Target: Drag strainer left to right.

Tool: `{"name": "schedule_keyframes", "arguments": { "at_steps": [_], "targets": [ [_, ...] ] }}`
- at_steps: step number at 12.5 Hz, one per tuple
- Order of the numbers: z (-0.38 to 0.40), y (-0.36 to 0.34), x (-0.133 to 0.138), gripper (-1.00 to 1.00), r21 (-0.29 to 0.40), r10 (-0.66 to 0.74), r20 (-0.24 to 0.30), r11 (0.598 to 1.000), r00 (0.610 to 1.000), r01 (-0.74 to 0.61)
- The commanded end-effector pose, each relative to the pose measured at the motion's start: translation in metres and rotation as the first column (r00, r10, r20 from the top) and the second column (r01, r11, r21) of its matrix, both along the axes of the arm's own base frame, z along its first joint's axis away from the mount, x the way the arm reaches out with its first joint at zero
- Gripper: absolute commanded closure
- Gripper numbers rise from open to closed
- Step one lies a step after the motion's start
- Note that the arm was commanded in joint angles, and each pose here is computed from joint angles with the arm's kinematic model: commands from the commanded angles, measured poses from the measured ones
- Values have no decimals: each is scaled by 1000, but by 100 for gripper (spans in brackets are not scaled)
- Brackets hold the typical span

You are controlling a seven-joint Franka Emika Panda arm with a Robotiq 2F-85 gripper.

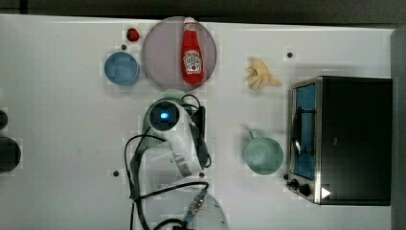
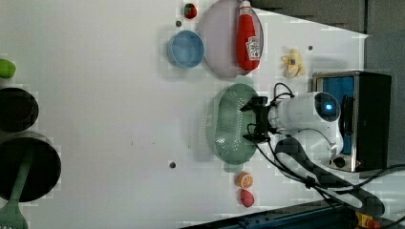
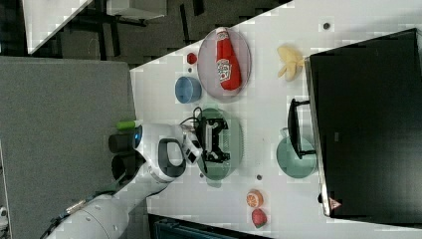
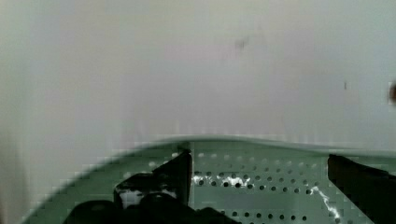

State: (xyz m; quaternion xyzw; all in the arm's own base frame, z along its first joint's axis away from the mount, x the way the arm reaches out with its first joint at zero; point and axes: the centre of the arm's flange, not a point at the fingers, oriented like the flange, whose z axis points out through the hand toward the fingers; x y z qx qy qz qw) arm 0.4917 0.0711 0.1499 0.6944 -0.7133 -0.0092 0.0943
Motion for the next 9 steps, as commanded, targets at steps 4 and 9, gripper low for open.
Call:
{"name": "schedule_keyframes", "arguments": {
  "at_steps": [4, 9],
  "targets": [
    [6, -67, 7, -100, -16, 54, 0, 998, 999, -54],
    [7, -117, 7, -100, -29, 88, -3, 996, 996, -88]
  ]
}}
